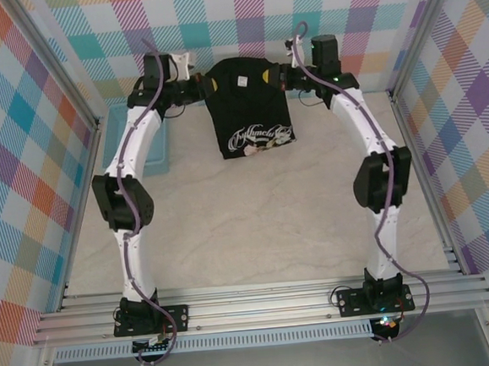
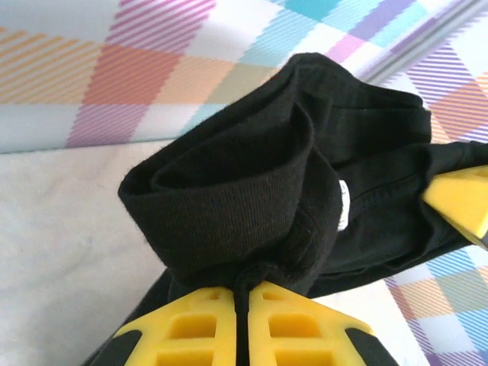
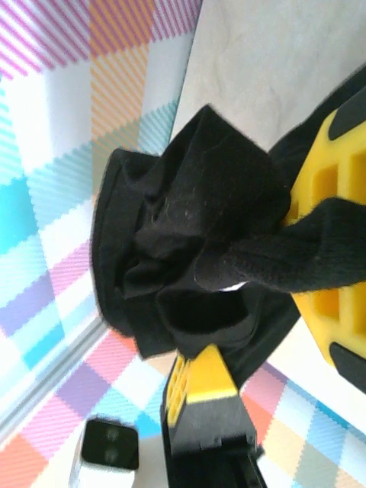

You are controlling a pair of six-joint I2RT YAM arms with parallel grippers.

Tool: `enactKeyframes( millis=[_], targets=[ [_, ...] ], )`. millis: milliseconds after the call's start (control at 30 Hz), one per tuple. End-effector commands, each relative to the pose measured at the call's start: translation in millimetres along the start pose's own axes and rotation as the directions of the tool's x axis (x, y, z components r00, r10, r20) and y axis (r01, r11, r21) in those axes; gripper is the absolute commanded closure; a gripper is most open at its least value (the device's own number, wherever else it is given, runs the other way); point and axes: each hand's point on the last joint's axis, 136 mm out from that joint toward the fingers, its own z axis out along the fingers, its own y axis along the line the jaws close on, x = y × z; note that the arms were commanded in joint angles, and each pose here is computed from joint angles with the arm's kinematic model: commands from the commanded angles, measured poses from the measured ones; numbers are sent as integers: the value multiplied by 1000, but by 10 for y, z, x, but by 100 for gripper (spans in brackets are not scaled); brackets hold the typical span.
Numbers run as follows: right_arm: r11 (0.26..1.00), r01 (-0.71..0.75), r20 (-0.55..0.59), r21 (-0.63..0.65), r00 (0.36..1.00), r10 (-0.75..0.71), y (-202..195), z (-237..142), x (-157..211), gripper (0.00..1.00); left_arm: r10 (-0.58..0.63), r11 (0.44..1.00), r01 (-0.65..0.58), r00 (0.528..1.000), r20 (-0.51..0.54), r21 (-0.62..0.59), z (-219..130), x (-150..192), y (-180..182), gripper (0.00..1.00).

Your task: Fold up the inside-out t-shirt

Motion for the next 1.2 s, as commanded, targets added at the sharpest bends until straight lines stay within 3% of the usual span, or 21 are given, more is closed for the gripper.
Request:
enactKeyframes(
  millis=[0, 333, 500, 633, 767, 1067, 1167],
  targets=[
    [992, 55, 20, -114, 998, -53, 333, -151, 156, 100, 36, 998, -36, 999, -5, 61, -174, 208, -191, 100],
    [994, -58, -106, -93, 993, 48, 398, -711, 1601, 97, -105, 990, 118, 983, -154, 80, -340, 1517, -309, 100],
    [982, -187, -155, 26, 970, 189, 238, -897, 2192, 97, -141, 986, 157, 964, -226, 52, -406, 2114, -377, 100],
    [968, -218, -166, 123, 957, 237, 34, -874, 2308, 97, -156, 986, 165, 958, -240, 16, -268, 2268, -240, 100],
    [952, -214, -163, 221, 954, 252, -205, -761, 2201, 97, -139, 990, 138, 964, -224, -20, -53, 2169, -70, 100],
    [889, -188, -257, 417, 914, 314, -961, -370, 2339, 94, -140, 979, 98, 961, -237, -180, 493, 2133, 599, 95],
    [867, -155, -284, 473, 905, 317, -1224, -271, 2419, 88, -156, 968, 104, 962, -225, -229, 650, 2177, 858, 91]
  ],
)
